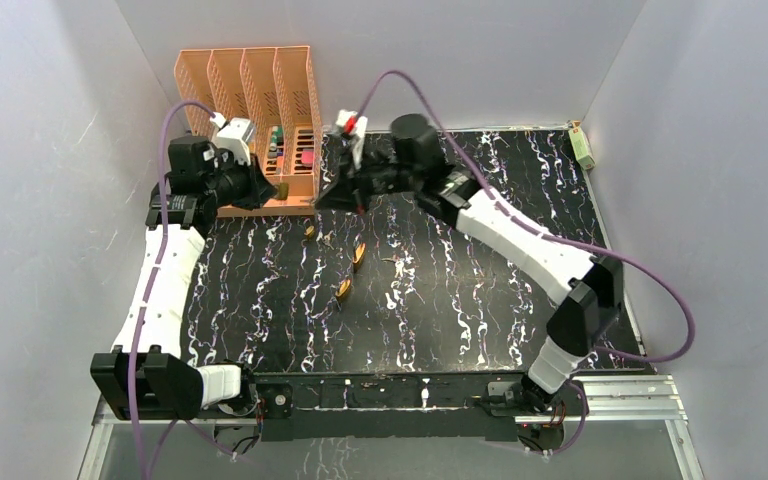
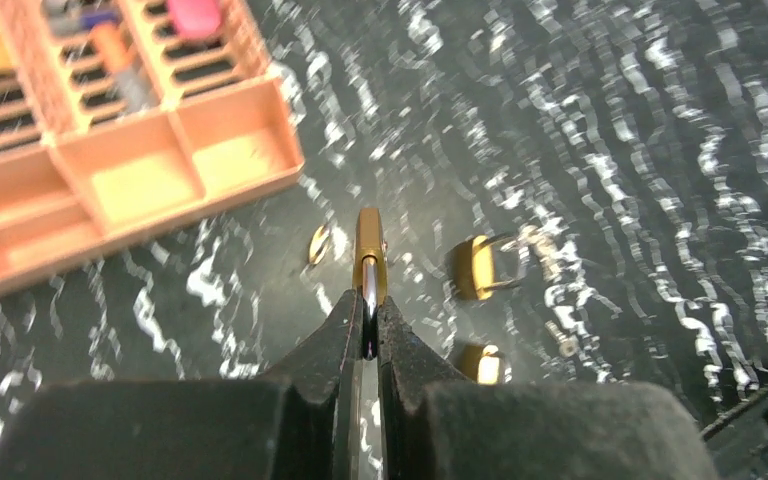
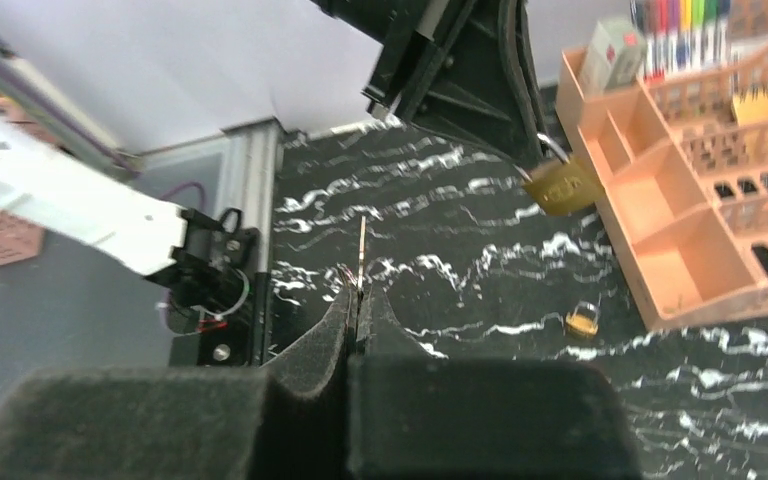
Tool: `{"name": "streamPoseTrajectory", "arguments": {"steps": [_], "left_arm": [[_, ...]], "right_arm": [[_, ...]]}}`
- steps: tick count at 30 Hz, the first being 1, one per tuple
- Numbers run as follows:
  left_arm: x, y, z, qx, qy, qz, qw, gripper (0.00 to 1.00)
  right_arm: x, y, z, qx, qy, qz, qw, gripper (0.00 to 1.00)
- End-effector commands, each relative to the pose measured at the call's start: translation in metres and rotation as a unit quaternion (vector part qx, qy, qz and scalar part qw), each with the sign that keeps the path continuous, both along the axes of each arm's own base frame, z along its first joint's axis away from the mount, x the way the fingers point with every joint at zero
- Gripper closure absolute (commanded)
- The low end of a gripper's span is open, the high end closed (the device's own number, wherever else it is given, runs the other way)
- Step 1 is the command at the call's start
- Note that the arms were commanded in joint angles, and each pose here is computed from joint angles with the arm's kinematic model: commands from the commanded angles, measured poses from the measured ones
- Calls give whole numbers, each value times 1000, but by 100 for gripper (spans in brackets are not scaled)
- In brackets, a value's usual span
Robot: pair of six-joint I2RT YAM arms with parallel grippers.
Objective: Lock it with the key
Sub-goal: Place the lock at the center of the board.
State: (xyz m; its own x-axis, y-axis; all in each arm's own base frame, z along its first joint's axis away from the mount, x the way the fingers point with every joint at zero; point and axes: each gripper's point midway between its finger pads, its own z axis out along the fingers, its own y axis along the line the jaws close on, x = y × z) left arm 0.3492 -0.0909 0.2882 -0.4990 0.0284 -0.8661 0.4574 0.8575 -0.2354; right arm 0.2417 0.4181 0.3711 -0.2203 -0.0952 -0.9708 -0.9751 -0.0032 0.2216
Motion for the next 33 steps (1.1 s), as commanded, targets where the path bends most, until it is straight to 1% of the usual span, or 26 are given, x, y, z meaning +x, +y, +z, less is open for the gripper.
{"name": "streamPoseTrajectory", "arguments": {"steps": [1, 6, 11, 13, 20, 23, 24, 33], "left_arm": [[-10, 43, -30, 78, 43, 100, 991, 100], [-11, 50, -66, 98, 102, 113, 984, 100], [-21, 51, -106, 115, 148, 116, 975, 100], [-25, 50, -117, 120, 154, 119, 973, 100], [-37, 43, -147, 112, 174, 116, 971, 100], [-44, 43, -165, 129, 188, 118, 967, 100], [-48, 44, -179, 149, 195, 123, 962, 100], [-46, 46, -203, 166, 207, 140, 954, 100]], "right_arm": [[25, 25, -61, -119, -17, -111, 986, 100], [34, 50, -106, -188, -5, -156, 970, 100], [39, 63, -152, -230, 35, -181, 956, 100], [41, 67, -168, -245, 45, -191, 949, 100], [35, 81, -214, -267, 96, -195, 939, 100], [29, 88, -231, -272, 120, -193, 935, 100], [25, 94, -248, -279, 139, -191, 931, 100], [16, 105, -288, -299, 191, -191, 915, 100]]}}
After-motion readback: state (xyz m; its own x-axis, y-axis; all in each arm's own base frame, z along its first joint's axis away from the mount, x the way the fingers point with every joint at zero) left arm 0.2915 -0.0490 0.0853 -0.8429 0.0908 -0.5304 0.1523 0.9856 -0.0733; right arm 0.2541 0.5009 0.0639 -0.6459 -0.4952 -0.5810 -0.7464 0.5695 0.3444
